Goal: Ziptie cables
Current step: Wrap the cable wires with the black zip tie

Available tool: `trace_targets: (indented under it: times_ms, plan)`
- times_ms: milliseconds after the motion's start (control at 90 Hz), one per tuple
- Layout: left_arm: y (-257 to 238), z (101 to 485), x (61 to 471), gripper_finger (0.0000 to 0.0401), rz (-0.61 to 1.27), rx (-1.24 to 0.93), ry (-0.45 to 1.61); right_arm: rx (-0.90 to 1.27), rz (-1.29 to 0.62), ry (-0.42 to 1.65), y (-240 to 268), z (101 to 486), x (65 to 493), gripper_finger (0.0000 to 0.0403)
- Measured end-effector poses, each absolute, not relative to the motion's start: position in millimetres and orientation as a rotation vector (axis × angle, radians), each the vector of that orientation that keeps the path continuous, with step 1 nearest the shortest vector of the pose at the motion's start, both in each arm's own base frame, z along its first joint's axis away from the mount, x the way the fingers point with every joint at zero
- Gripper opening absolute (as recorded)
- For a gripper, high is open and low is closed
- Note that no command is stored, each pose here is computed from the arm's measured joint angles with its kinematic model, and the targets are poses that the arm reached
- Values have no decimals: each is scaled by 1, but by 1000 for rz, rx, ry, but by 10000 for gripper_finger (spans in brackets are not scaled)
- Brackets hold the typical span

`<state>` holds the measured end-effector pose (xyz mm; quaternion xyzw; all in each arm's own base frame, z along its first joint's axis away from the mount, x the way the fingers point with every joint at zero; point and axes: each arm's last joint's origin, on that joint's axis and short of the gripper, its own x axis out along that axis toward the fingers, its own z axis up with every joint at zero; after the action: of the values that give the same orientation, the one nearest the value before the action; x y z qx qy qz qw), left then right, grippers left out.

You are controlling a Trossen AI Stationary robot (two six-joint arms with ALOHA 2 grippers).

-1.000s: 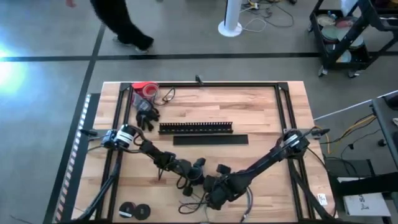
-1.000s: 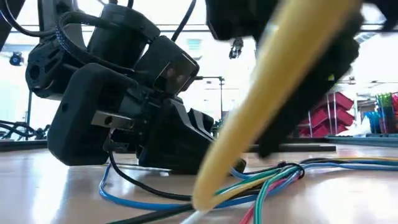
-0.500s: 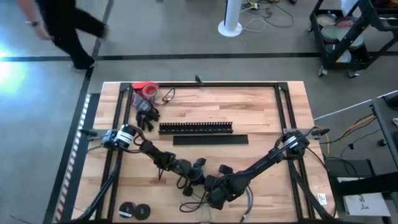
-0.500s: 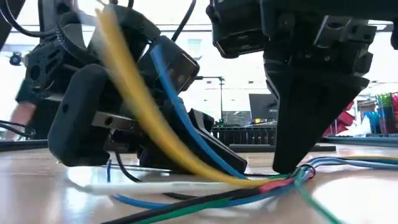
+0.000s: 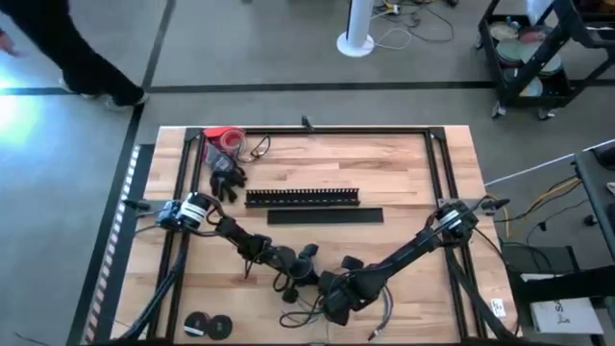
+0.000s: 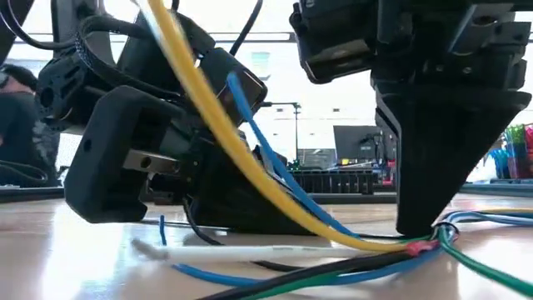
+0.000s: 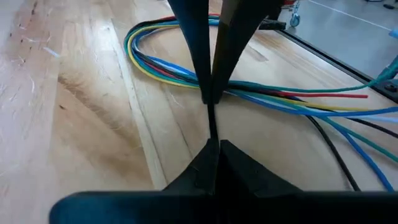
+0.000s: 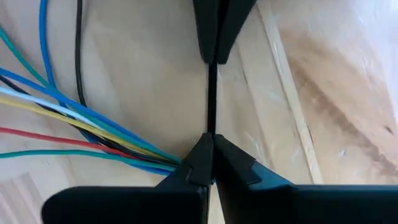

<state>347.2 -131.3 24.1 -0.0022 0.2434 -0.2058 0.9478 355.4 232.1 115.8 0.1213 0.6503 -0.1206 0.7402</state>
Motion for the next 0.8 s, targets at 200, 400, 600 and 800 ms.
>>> trace_targets:
  times_ms: [200,400,600,800]
  plan:
    - [-131,24,347,0,-419,-4,495,262,-286,1429,237,116,350,0]
    - [-131,27,347,0,-418,-14,505,233,-303,1373,238,127,348,9]
    - [-131,51,347,0,-414,-56,535,136,-210,1217,254,170,335,88]
    - [-129,87,343,17,-385,-62,559,-2,-76,1159,299,181,290,179]
